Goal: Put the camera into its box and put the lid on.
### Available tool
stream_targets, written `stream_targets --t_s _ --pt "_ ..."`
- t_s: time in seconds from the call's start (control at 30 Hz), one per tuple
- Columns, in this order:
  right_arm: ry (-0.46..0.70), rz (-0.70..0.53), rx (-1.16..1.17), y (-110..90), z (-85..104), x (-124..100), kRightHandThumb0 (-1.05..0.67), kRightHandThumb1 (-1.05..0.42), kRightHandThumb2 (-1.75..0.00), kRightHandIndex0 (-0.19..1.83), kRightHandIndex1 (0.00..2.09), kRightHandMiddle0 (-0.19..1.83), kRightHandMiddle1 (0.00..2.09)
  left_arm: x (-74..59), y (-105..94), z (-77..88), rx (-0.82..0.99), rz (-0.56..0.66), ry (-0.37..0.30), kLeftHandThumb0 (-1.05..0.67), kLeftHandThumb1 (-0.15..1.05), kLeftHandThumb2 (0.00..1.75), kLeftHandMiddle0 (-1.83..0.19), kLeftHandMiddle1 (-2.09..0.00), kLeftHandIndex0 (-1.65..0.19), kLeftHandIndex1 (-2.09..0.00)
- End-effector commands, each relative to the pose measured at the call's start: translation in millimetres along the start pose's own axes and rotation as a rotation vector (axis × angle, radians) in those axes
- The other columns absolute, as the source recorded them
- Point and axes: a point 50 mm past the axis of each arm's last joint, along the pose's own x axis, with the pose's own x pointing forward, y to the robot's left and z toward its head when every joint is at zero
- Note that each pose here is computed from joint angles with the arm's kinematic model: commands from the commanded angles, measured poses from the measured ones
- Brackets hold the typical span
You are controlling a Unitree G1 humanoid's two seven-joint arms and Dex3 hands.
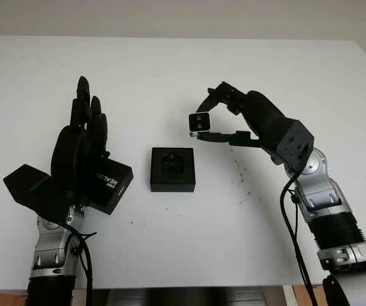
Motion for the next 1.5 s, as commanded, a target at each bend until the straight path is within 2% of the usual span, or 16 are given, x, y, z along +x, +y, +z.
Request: stream_targets --t_s 0.0,0.2,0.67,1.17,1.47 --pt "-0.010 -0.018 0.041 4 4.4 -4 -0.47 -1.02 -0.06 0.16 0.07 0.26 1.67 -2.7 -0.2 0.7 0.011 -0.004 0.000 -0.75 1.05 0.55 0.19 0.00 0.19 0.00" --pt "0.025 -0.034 0.193 29 6.6 -13 -0.50 -1.02 -0.06 0.17 0.07 0.28 1.72 -3.6 -1.9 1.3 0.007 -0.004 0.002 -0.75 1.05 0.56 0.19 0.00 0.19 0.00" --pt "0.074 -0.038 0.284 51 3.4 -19 -0.49 -1.04 -0.06 0.17 0.06 0.21 1.72 -5.8 -2.3 1.4 -0.008 -0.005 0.006 -0.75 1.05 0.54 0.19 0.00 0.19 0.00" --pt "0.094 0.030 0.202 54 -7.4 -12 -0.47 -1.04 -0.06 0.14 0.05 0.16 1.82 -6.2 -2.0 1.9 -0.012 -0.006 0.011 -0.76 1.05 0.53 0.19 0.00 0.19 0.00" --pt "0.077 0.066 0.137 52 -13.6 -6 -0.46 -1.02 -0.05 0.16 0.06 0.21 1.80 -6.7 -0.7 1.5 -0.010 -0.003 0.012 -0.75 1.05 0.52 0.19 0.00 0.19 0.00"
